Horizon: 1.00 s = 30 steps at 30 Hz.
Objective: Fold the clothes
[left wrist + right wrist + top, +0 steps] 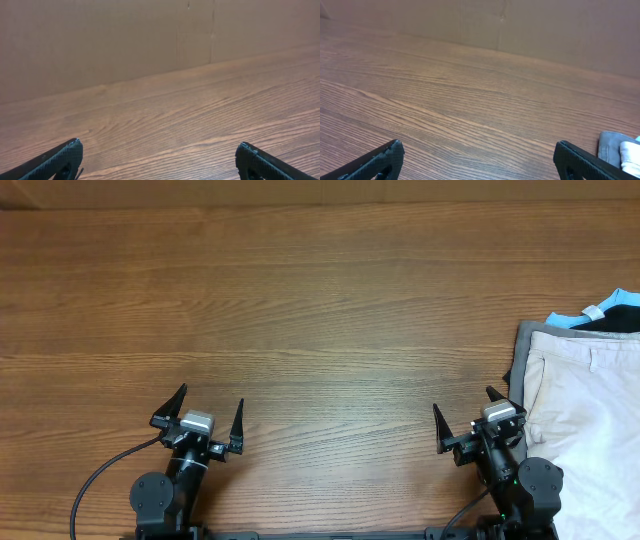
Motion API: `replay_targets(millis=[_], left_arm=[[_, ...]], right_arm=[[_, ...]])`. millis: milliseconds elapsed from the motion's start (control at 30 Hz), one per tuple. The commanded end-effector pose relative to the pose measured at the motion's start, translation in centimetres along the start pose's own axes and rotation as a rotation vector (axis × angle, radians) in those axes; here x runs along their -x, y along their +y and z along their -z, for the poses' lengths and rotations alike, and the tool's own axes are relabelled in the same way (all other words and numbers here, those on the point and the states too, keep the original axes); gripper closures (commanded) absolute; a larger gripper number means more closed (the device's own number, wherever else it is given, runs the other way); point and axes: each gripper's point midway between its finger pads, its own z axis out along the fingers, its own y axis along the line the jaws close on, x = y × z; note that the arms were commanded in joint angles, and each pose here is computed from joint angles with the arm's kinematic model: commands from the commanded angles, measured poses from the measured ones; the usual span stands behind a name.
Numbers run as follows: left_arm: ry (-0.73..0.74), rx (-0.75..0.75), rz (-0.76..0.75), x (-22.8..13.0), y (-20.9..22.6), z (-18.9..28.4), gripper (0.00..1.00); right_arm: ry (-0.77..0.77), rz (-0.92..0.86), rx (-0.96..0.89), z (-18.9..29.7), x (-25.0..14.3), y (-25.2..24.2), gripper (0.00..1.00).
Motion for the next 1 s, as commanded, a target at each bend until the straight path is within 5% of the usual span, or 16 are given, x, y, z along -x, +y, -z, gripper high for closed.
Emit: replay_targets(millis=[0, 200, 333, 600, 767, 967], left_arm=[[-0.011, -0.015, 0.024, 0.1, -0.2, 0.0, 0.00], [-0.061, -0.338, 0.092, 1.5, -5.6, 1.1, 0.00], [-0.078, -0.581, 0.160, 2.6, -9.2, 2.9, 0.00], [-0.215, -0.497, 0.154, 10.0, -7.7, 4.1, 0.00], [-0.175, -0.390, 0.154, 15.4, -5.7, 3.9, 0.00], [0.003, -0.388, 0.226, 21.2, -3.9, 0.3, 0.00]], right_arm=[[-0.013, -0.003, 0.022, 0.0, 0.1, 0.4, 0.00], [-0.142, 0.013, 0.342, 1.2, 3.0, 5.7, 0.00], [-0.286, -0.151, 0.472, 3.0, 7.5, 7.1, 0.00], [-0.411, -0.288, 0.443, 5.1, 13.4, 5.8, 0.00], [-0.238, -0.368, 0.279, 4.1, 14.9, 3.1, 0.00], [0.147, -0.466, 0.071, 1.5, 14.6, -0.3, 0.00]])
